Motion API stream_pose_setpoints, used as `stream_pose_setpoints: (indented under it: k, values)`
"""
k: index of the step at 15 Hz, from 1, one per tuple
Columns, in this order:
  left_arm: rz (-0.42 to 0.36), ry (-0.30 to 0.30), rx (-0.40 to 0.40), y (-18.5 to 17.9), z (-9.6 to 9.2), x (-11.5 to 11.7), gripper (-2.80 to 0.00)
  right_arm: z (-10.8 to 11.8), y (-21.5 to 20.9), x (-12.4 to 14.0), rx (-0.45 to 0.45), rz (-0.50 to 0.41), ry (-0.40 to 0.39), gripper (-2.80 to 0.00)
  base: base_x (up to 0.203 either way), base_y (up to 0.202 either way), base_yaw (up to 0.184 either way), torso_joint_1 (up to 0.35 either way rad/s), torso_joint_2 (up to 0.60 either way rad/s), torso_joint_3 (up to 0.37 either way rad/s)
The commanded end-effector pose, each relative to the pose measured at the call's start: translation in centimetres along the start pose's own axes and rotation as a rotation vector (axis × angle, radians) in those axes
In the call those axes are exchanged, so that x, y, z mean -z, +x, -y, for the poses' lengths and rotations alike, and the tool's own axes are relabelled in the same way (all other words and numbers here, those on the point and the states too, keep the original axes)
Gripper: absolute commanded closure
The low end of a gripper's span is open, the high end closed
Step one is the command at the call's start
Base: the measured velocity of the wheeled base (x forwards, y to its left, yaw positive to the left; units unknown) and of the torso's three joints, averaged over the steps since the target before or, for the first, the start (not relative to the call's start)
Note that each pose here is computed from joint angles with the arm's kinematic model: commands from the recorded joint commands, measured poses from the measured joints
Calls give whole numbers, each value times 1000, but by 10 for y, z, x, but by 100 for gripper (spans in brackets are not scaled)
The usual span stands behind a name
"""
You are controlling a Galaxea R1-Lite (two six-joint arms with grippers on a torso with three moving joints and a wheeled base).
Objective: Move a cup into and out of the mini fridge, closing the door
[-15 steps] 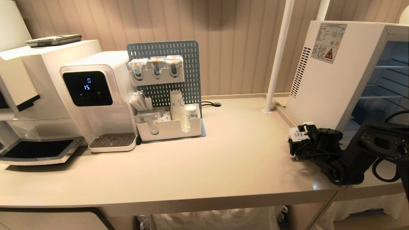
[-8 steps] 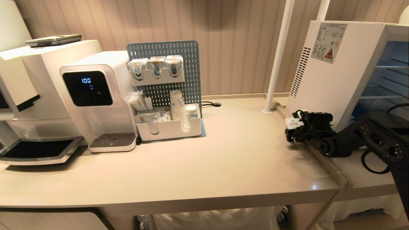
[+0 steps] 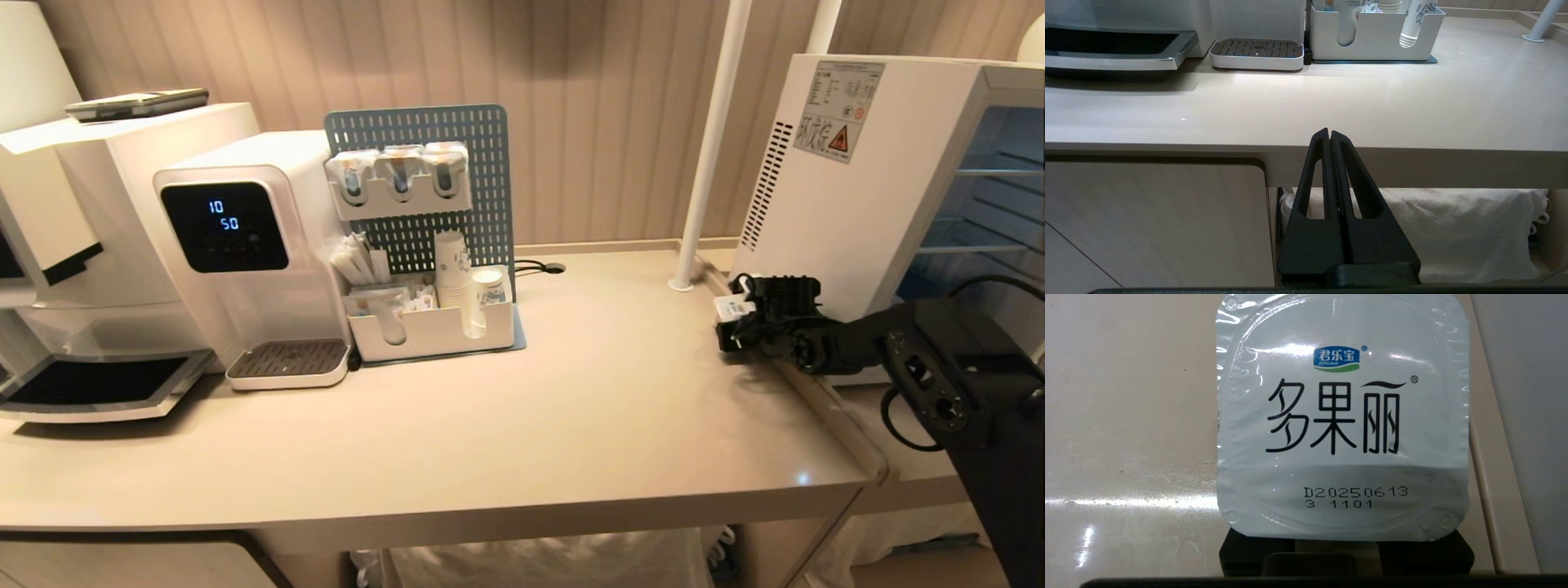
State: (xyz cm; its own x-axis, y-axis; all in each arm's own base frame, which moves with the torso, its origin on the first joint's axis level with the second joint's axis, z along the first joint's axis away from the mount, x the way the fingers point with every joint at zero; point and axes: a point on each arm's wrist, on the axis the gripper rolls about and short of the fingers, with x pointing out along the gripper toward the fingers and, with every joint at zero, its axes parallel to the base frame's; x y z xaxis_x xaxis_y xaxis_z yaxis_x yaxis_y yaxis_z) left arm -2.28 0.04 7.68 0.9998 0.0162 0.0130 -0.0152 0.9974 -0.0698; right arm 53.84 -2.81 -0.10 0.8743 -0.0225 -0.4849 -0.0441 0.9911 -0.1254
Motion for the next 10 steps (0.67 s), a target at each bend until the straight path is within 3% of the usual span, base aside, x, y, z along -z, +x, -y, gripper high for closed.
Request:
stream_pose_setpoints:
  k: [1,10]
  values:
    - [-4,-2,-1,0,0,1,0,-9,13,18,-20,-51,-9,0,0,0,0,0,0,0]
    - [-4,-2,-1,0,0,1,0,-32,17,23,-65,-63,-28,0,0,0,0,0,0,0]
